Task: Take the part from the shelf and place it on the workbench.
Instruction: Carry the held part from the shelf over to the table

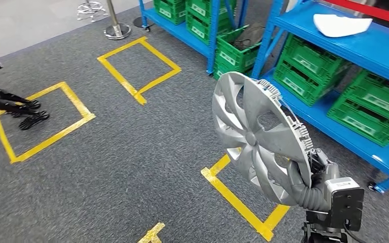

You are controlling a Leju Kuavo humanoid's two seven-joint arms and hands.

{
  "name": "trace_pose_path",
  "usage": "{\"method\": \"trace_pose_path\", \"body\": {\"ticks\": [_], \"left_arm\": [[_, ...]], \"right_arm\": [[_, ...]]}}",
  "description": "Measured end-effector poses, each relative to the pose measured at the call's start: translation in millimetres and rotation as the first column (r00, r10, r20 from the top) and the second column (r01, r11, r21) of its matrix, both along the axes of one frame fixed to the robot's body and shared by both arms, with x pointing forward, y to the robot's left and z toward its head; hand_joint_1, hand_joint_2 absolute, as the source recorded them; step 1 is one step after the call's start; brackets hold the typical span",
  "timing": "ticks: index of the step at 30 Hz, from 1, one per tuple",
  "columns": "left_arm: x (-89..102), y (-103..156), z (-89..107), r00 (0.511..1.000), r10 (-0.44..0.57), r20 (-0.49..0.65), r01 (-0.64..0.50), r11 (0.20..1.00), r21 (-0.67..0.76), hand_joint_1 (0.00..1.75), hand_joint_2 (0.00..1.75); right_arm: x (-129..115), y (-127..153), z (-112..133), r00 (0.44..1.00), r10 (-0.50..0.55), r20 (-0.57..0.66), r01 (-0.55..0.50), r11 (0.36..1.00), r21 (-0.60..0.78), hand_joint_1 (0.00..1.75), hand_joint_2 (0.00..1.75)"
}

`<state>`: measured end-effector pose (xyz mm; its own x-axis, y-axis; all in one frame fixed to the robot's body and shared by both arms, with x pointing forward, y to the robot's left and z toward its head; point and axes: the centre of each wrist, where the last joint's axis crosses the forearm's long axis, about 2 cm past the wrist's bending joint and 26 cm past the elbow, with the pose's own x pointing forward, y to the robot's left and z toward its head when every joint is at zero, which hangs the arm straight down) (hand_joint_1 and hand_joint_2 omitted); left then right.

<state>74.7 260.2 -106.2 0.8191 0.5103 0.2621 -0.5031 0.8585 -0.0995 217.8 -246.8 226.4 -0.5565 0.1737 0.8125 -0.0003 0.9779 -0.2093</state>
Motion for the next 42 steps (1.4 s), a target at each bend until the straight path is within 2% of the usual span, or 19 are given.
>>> {"method": "trace_pose_path", "body": {"ticks": [16,37,42], "left_arm": [[2.0,9,-0.1,0.999,-0.051,-0.004,0.051,0.999,0.015,0.00,0.00],[-4.1,31,-1.7,0.998,0.000,-0.055,0.003,0.999,0.054,0.00,0.00],[-4.3,34,-1.7,0.999,0.034,0.000,-0.033,0.997,0.063,0.00,0.00]], "right_arm": [[14,-9,14,0.998,-0.068,0.011,0.068,0.997,0.024,1.75,1.75],[23,-6,30,0.996,-0.084,0.028,0.083,0.997,0.003,1.75,1.75],[29,-5,34,0.997,-0.038,0.069,0.037,0.999,0.016,1.75,1.75]]}}
